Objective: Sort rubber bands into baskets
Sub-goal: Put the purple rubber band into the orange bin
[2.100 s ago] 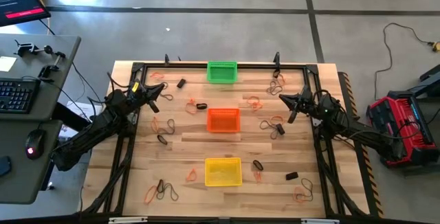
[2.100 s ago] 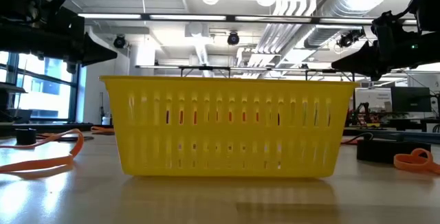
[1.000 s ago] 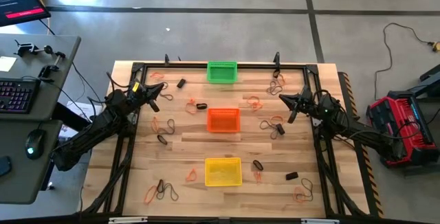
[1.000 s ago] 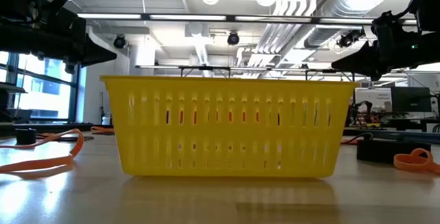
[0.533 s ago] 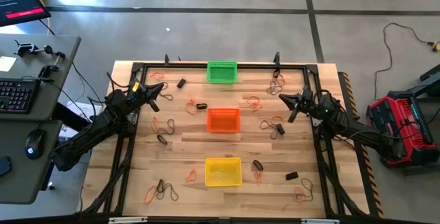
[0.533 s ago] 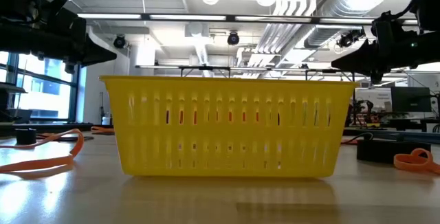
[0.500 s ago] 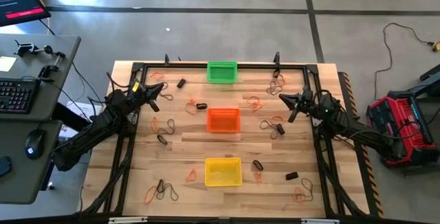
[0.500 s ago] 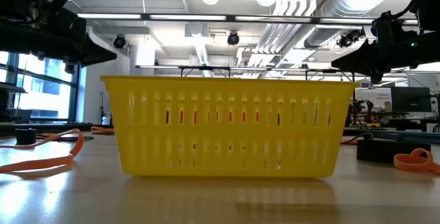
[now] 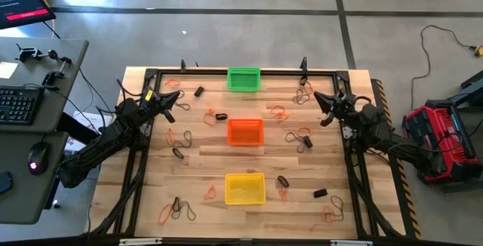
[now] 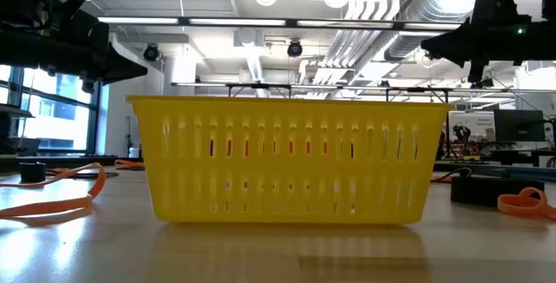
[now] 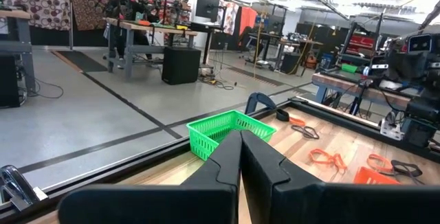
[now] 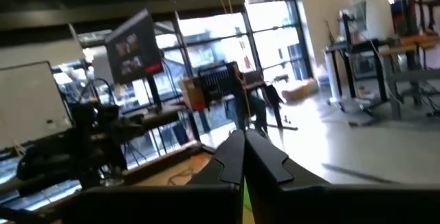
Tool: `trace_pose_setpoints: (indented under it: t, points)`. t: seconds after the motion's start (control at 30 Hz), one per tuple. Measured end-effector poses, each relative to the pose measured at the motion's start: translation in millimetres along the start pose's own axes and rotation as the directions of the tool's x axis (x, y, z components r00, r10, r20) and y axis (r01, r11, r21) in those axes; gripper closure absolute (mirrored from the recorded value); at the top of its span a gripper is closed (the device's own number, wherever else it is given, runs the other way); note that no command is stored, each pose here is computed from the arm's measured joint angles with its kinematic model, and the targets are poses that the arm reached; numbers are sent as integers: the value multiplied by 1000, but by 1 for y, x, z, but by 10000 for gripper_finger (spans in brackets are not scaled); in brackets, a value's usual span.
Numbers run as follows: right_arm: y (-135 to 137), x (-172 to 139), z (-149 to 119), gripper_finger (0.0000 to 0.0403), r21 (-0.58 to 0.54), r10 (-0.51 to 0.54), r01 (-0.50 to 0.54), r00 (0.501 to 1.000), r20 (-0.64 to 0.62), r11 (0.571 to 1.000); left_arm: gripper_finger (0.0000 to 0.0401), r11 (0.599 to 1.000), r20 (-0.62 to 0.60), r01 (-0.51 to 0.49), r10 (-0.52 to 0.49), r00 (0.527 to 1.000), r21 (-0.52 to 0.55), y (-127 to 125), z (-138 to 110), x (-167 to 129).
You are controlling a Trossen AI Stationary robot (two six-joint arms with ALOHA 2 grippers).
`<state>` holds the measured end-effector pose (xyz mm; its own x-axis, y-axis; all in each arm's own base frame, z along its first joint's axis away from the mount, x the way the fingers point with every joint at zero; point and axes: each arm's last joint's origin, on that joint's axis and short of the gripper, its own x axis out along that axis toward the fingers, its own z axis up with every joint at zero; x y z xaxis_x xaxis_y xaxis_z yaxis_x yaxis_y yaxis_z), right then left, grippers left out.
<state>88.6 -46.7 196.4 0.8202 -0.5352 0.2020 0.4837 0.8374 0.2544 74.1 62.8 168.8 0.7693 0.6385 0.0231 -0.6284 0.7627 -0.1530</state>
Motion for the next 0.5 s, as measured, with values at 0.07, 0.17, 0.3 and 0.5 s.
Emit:
trace_pose_setpoints:
  t: [0.07,0.17,0.3,0.5]
  points:
    - [2,3,3,402,10,-16,16,999,-36,1000,401,1000,0,0,0,1000,0,0,0,0]
    - [9,11,11,403,11,-3,4,996,-87,1000,401,1000,0,0,0,1000,0,0,0,0]
    - [22,28,29,403,-22,2,-6,987,-161,1000,401,1000,0,0,0,1000,0,0,0,0]
    - [50,63,54,403,-95,-28,-6,933,-359,995,401,1000,0,0,0,1000,0,0,0,0]
